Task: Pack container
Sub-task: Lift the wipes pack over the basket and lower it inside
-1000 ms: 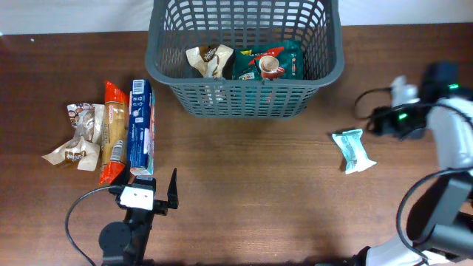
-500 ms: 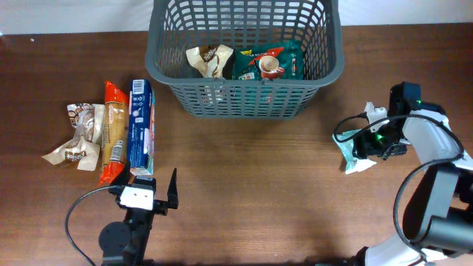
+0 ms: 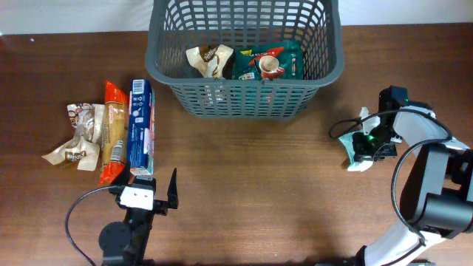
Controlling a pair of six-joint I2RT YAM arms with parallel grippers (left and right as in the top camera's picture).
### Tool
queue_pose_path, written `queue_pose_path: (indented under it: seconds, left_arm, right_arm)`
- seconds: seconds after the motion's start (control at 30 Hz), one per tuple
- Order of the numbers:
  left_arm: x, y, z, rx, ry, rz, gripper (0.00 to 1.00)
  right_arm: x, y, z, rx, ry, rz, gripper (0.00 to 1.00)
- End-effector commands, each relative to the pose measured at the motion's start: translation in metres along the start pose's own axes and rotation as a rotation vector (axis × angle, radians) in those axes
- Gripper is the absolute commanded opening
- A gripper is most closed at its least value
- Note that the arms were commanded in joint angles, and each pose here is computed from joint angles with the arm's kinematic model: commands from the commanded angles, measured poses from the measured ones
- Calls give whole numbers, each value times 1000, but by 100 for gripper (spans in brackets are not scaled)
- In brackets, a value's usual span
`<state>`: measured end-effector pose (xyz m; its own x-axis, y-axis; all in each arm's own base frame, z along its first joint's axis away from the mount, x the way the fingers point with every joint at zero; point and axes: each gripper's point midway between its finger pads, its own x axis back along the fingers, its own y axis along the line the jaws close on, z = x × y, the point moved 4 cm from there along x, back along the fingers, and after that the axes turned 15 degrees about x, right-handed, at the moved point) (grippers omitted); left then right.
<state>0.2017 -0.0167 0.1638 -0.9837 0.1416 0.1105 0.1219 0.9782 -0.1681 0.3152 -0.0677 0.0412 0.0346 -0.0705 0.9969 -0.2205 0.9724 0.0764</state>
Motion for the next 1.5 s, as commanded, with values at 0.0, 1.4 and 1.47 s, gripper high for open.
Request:
queue_pose_path:
  seconds: [0.0, 1.4, 1.47]
  left_arm:
    - [0, -1, 1, 5, -3, 5, 99]
    - [0, -1, 1, 5, -3, 5, 99]
    - [0, -1, 1, 5, -3, 5, 99]
  right_arm:
    - [13, -6, -18, -85, -46, 23, 4]
    - [274, 324, -262, 389, -1029, -165, 4]
    - [258, 331, -268, 289, -1000, -197, 4]
